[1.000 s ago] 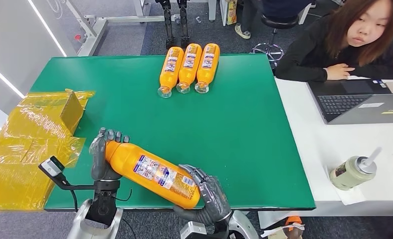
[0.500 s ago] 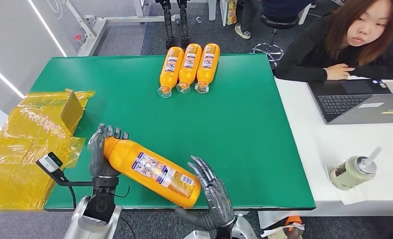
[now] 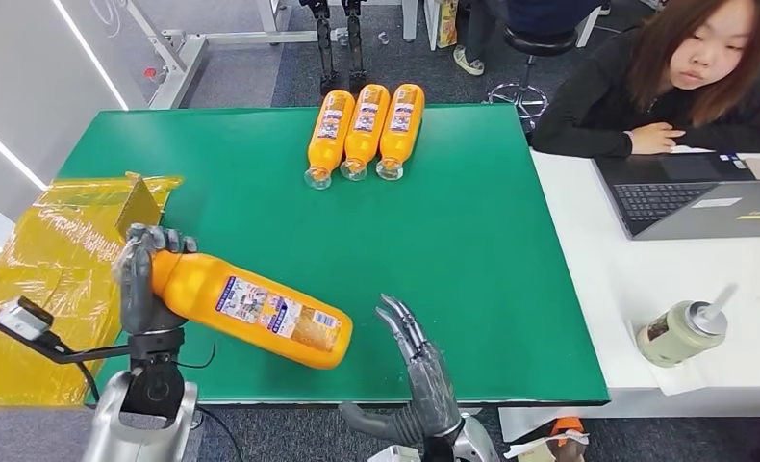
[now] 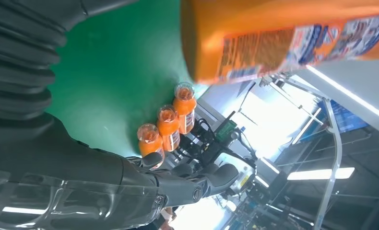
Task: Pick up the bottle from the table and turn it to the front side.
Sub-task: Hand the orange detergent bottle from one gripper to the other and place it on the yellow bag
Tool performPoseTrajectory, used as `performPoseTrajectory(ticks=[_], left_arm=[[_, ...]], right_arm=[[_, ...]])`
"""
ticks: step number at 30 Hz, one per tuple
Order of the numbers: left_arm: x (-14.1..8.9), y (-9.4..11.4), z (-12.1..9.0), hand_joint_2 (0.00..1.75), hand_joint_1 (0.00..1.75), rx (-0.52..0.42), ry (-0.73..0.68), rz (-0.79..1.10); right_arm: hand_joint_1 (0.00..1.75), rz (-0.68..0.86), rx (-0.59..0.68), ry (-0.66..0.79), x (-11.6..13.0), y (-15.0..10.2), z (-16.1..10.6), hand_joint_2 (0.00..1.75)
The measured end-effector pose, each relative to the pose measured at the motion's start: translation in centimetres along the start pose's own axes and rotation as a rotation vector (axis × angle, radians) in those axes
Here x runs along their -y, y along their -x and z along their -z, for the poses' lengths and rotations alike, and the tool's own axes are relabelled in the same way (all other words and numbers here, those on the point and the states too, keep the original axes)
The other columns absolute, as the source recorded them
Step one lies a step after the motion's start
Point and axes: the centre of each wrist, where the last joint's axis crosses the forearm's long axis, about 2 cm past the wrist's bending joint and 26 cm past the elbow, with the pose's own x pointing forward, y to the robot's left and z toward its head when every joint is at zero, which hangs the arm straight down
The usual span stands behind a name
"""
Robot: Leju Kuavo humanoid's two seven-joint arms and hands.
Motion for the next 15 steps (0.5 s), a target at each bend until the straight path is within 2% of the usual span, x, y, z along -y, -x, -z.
performPoseTrajectory(ticks=[8, 15], left_arm=[[-1.1, -5.4, 3.1, 1.75, 1.75, 0.162, 0.068, 0.566], [-1.4, -9.8, 6.8, 1.75, 1.75, 0.251, 0.17, 0.852]], right_arm=[[0.0, 0.044, 0.014, 0.034, 0.4, 1.1, 0.3, 0.0], [0.0, 0.057, -0.007, 0.047, 1.2, 2.8, -0.2, 0.0]])
